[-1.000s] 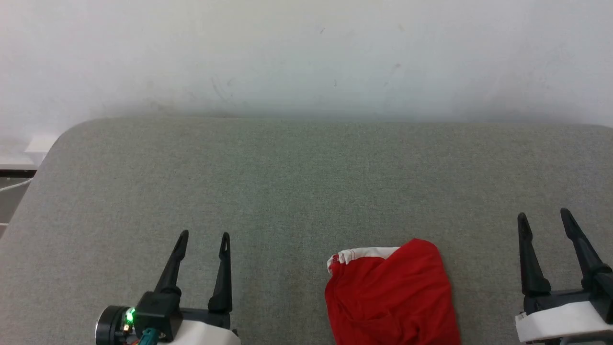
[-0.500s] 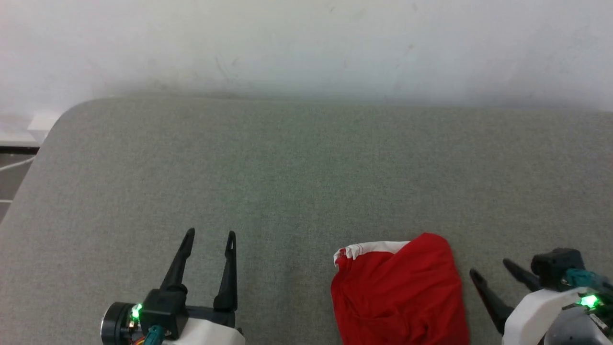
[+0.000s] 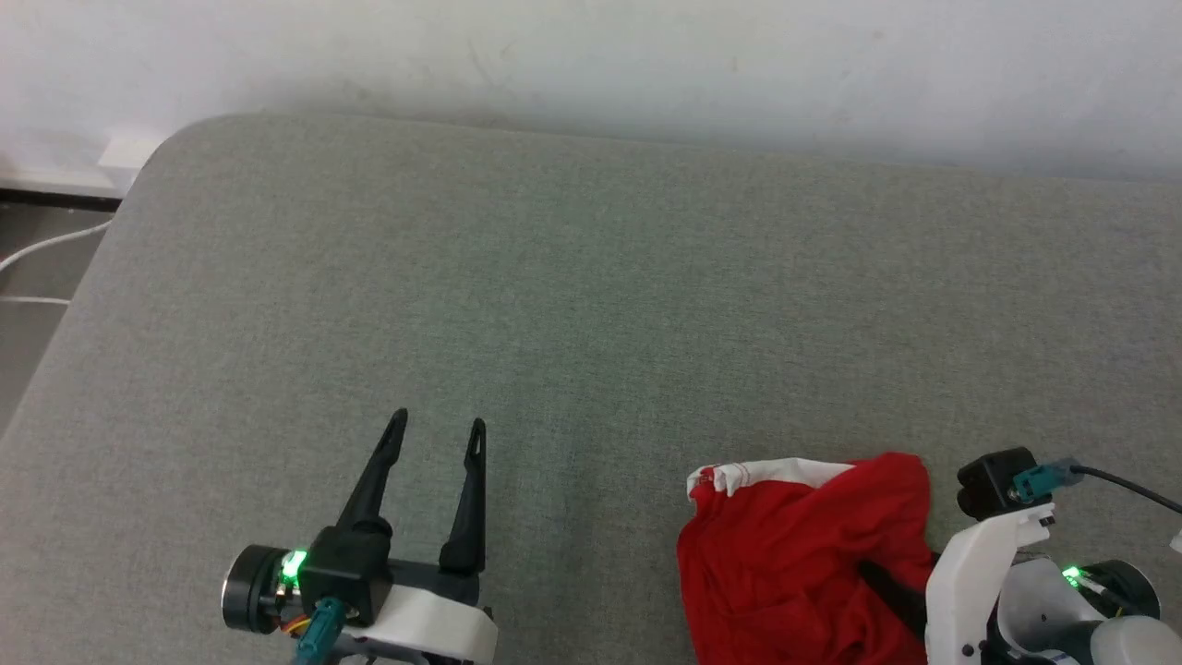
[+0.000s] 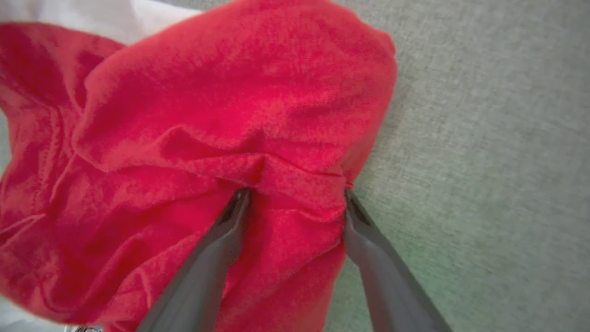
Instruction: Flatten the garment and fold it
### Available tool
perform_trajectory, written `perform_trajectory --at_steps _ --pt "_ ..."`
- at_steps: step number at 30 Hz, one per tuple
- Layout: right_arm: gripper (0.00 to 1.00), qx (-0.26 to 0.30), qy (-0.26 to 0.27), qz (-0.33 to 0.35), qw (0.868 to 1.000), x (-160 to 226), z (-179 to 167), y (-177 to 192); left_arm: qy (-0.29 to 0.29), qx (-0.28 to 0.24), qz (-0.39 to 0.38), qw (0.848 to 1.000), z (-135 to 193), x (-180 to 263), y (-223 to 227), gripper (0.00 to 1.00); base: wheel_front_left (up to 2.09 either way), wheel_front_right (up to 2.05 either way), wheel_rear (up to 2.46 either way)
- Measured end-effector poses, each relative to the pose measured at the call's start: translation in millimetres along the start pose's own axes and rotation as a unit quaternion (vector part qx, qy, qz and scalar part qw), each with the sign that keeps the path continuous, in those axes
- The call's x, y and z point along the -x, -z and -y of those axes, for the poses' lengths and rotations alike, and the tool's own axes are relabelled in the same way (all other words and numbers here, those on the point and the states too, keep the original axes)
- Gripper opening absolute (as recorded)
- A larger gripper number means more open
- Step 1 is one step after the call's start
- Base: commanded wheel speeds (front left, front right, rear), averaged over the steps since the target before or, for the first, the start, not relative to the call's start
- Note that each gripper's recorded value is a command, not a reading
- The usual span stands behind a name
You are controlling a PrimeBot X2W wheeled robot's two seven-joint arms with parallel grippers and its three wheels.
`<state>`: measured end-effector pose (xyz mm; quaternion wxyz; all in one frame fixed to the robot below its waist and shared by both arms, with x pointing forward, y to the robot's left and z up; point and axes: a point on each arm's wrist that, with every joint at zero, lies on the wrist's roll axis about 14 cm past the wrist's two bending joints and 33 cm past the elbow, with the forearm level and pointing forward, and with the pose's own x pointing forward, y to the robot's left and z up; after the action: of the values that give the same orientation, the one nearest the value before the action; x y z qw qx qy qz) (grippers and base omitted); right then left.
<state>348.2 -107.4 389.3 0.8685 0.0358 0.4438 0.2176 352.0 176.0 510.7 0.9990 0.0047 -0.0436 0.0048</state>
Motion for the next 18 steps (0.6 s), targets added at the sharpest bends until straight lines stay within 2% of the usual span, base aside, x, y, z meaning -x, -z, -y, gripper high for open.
perform_trajectory --at_steps 3,4,5,6,12,18 --pt "1.0 0.014 -0.001 -0.016 1.0 -10 -2 5 -0.006 -0.002 -0.005 1.0 -4 2 2 1.0 0.0 0.0 0.0" --pt "0.9 0.021 -0.001 -0.018 1.0 -12 -3 6 -0.008 -0.002 -0.005 1.0 -5 2 3 1.0 0.0 0.0 0.0" --pt "0.04 0.026 0.0 -0.017 1.0 -13 -3 5 -0.009 -0.002 -0.005 1.0 -5 3 3 1.0 0.0 0.0 0.0" --pt "0.0 0.032 0.001 -0.014 0.999 -14 -3 5 -0.009 -0.002 -0.005 1.0 -5 3 2 1.0 0.0 0.0 0.0" --pt "0.0 0.114 0.03 0.036 0.992 -9 3 -14 0.009 -0.002 0.004 1.0 6 0 -2 1.0 0.0 0.0 0.0" --pt "0.0 0.219 0.115 0.074 0.966 24 43 -53 0.072 0.013 0.01 0.997 45 -10 -4 1.0 0.0 0.0 0.0"
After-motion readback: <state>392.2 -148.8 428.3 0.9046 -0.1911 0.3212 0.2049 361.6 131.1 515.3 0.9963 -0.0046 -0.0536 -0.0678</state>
